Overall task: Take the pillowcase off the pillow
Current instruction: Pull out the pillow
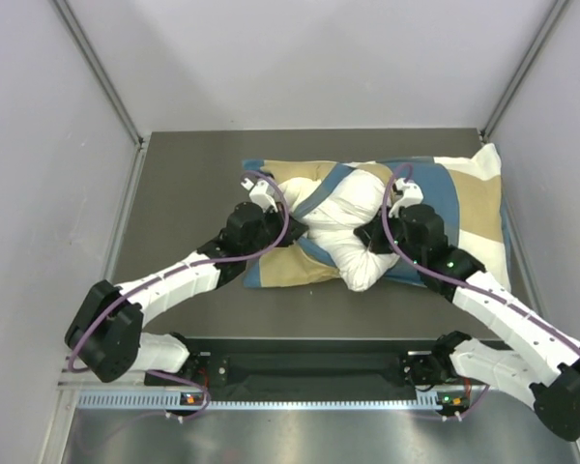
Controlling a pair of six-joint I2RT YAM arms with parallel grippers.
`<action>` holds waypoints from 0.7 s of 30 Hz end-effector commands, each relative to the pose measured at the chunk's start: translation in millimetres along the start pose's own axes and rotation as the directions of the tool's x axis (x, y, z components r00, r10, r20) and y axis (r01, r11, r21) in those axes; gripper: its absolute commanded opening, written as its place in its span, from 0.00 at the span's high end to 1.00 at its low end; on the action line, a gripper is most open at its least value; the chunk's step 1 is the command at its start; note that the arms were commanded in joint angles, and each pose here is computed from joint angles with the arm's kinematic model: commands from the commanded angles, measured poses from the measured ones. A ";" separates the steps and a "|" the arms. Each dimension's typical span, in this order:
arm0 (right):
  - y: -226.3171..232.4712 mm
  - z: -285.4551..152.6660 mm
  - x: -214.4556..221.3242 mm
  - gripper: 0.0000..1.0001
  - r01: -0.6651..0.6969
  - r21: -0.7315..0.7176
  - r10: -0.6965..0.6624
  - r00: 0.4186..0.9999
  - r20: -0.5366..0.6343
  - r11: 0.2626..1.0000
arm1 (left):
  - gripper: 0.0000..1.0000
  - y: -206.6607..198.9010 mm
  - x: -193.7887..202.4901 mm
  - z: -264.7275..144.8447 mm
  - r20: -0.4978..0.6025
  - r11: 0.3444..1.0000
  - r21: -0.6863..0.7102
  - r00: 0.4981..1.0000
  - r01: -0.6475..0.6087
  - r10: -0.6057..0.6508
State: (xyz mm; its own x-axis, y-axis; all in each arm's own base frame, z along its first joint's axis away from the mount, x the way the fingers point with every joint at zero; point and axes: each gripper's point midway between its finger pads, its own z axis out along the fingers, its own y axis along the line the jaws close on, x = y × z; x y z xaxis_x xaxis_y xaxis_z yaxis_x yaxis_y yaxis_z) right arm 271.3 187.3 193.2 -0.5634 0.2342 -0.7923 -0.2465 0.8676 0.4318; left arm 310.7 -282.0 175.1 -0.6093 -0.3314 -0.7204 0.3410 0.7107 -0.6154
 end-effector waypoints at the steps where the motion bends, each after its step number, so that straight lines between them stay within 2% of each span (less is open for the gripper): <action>1: -153.1 -55.0 0.0 1.00 0.060 0.595 -0.062 0.998 -0.018 0.801 | 1.00 157.5 -65.7 -52.1 0.235 0.817 -0.574 0.967 0.056 0.099; 4: -166.6 -65.6 -14.1 1.00 0.023 0.622 -0.047 0.999 0.022 0.783 | 1.00 171.0 -69.3 -57.7 0.259 0.811 -0.575 0.964 0.108 0.056; 11: -198.3 -95.4 -41.4 1.00 -0.061 0.668 -0.016 0.994 0.109 0.742 | 1.00 205.3 -96.9 -83.5 0.379 0.808 -0.517 0.922 0.282 -0.079; 18: -221.7 -122.1 -61.1 1.00 -0.131 0.711 0.002 0.984 0.179 0.691 | 1.00 218.2 -111.3 -93.7 0.427 0.805 -0.480 0.894 0.349 -0.133; 21: -204.4 -108.7 -68.4 1.00 -0.121 0.623 0.011 0.984 0.178 0.773 | 1.00 200.0 -115.5 -84.5 0.409 0.851 -0.416 0.902 0.321 -0.140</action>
State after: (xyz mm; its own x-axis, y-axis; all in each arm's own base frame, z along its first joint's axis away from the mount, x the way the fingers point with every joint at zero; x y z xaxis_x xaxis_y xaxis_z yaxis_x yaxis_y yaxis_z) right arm 295.9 1.7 254.2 -0.3011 0.3541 -0.8854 0.1064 0.9352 0.3379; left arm 385.6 -38.3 144.8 -0.3167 -0.6625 -0.6788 -0.2670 0.7490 -0.6064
